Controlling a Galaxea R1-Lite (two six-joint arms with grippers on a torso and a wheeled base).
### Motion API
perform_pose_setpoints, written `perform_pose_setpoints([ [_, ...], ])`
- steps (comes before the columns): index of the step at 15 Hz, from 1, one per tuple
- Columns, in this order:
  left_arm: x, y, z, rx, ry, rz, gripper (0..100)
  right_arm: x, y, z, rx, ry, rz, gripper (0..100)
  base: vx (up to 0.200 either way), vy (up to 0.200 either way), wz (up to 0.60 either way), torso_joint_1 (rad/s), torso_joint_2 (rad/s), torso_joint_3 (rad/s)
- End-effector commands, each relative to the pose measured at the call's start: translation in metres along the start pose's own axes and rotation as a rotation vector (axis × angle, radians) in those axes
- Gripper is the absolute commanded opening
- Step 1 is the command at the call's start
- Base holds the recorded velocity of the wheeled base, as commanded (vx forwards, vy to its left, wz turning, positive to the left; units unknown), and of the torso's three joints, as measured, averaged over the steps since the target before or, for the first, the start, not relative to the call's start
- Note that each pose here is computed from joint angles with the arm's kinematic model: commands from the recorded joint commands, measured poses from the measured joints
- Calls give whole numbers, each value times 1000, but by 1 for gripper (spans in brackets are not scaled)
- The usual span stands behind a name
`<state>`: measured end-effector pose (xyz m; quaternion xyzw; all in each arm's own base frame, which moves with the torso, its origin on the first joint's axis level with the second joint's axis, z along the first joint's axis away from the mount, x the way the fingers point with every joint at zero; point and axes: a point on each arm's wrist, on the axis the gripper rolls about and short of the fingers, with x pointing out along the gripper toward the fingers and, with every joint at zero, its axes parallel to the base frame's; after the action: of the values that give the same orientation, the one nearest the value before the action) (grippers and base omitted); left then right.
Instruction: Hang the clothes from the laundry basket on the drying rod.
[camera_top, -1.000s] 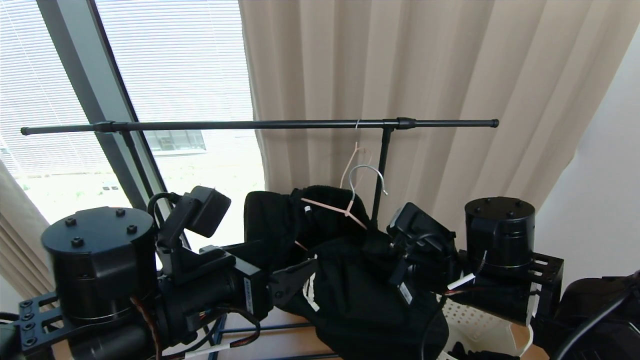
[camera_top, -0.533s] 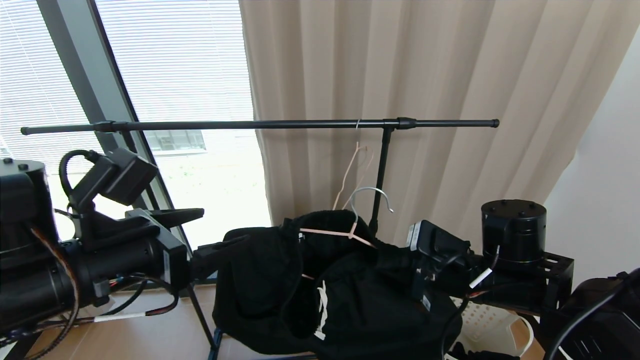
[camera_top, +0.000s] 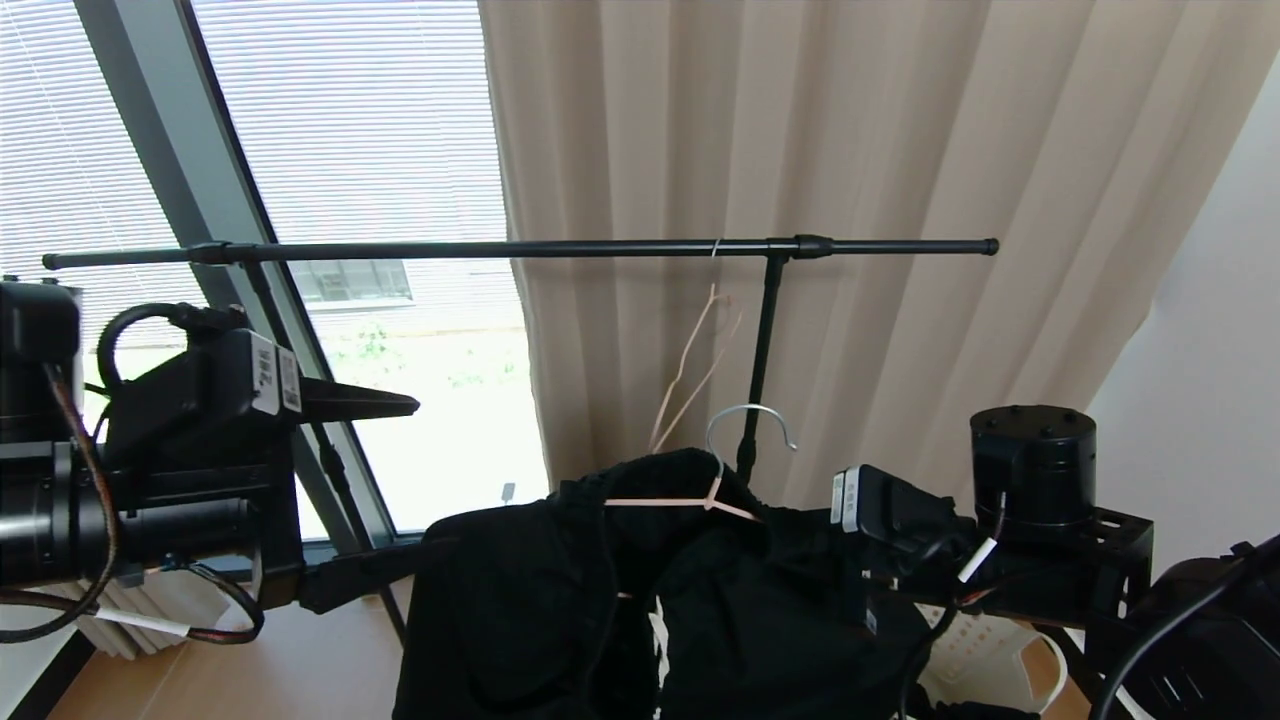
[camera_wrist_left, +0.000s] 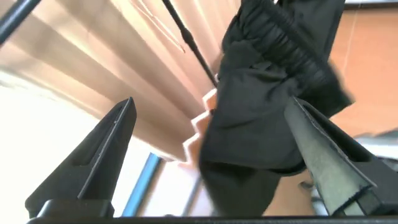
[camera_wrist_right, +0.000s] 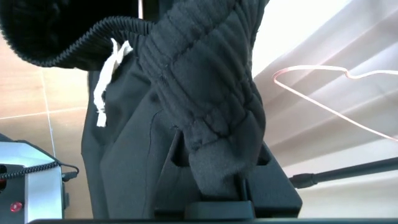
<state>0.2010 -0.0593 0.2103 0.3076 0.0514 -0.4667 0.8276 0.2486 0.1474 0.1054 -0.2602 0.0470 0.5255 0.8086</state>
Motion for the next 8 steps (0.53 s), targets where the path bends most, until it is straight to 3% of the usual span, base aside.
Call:
perform_pose_setpoints([
  [1, 31, 3, 0, 60, 4, -110, 100, -3, 2, 2, -5, -5, -1, 0, 0, 0, 0, 0, 0, 0],
  [4, 49, -2, 12, 93, -15, -194, 100, -1, 6, 4, -8, -7, 17, 0, 0, 0, 0, 0, 0, 0],
  [8, 71, -7, 3, 71, 13, -258, 100, 2, 12, 7, -17, -15, 36, 0, 0, 0, 0, 0, 0, 0],
])
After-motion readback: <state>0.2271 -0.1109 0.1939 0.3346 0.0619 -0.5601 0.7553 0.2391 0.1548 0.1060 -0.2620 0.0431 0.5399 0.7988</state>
